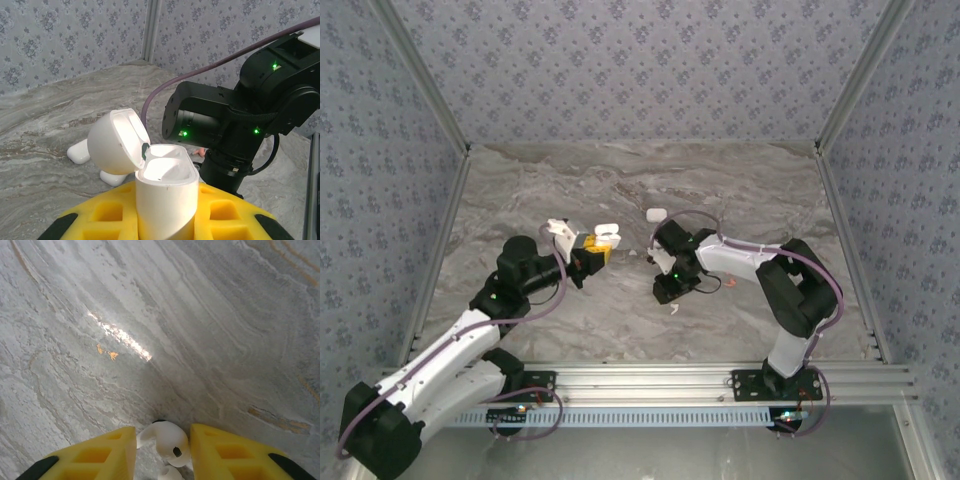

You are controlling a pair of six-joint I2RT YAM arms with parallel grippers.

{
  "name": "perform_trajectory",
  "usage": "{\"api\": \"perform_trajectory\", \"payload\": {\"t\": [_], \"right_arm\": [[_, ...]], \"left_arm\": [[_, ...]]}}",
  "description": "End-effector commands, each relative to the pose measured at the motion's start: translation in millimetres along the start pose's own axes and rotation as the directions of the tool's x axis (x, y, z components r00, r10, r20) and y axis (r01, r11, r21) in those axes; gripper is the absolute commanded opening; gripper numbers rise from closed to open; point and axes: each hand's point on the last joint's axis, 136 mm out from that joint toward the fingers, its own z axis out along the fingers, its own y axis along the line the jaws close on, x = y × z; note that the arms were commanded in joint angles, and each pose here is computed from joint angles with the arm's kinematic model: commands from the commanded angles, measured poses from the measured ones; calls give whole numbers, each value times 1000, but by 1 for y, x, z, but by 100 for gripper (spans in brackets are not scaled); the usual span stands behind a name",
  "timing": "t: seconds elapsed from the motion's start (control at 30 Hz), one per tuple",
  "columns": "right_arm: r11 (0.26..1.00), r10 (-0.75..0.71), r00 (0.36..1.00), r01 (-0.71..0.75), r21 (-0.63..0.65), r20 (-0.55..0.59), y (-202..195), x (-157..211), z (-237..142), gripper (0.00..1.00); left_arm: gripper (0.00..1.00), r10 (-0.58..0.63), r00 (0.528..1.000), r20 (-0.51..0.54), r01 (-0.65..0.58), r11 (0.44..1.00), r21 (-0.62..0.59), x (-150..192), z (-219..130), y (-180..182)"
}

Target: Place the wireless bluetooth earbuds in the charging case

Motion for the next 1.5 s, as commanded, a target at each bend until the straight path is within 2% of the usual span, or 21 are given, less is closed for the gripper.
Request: {"api": "perform_trajectory", "payload": {"t": [0.0, 0.3, 0.4, 0.53, 0.63, 0.73, 0.9, 1.07, 1.2, 1.47], "right_arm": [[1000, -6, 999, 6, -4, -36, 2, 12, 1, 33], [1000, -15, 1000, 15, -1, -9, 4, 6, -5, 23], [999, -29, 998, 27, 25, 62, 4, -4, -23, 22], [996, -74, 968, 61, 61, 239, 9, -30, -66, 22], [992, -114, 924, 83, 100, 365, 15, -44, -107, 22], [984, -165, 853, 105, 146, 496, 23, -57, -155, 22], [963, -267, 685, 157, 220, 678, 42, -72, -235, 21], [917, -398, 520, 253, 309, 755, 74, -87, -293, 22], [872, -484, 457, 319, 371, 746, 94, -100, -304, 22], [840, -528, 468, 410, 356, 709, 117, -118, -279, 22]], "left_arm": [[0, 19, 999, 26, -19, 1000, 2, -9, 0, -2], [0, 17, 1000, 22, -17, 1000, 2, -9, 0, -2], [0, 17, 1000, 24, -17, 1000, 5, -9, 0, -2], [0, 11, 999, 32, -12, 1000, 15, -11, 1, -3], [0, 3, 999, 48, -5, 999, 41, -15, 3, -7], [0, -3, 998, 63, -1, 998, 66, -19, 6, -10], [0, -9, 998, 62, 2, 993, 122, -23, 14, -17], [0, -5, 998, 66, -8, 979, 206, -29, 20, -28], [0, 5, 998, 58, -18, 972, 235, -32, 24, -34], [0, 10, 999, 46, -22, 968, 250, -31, 26, -37]]}}
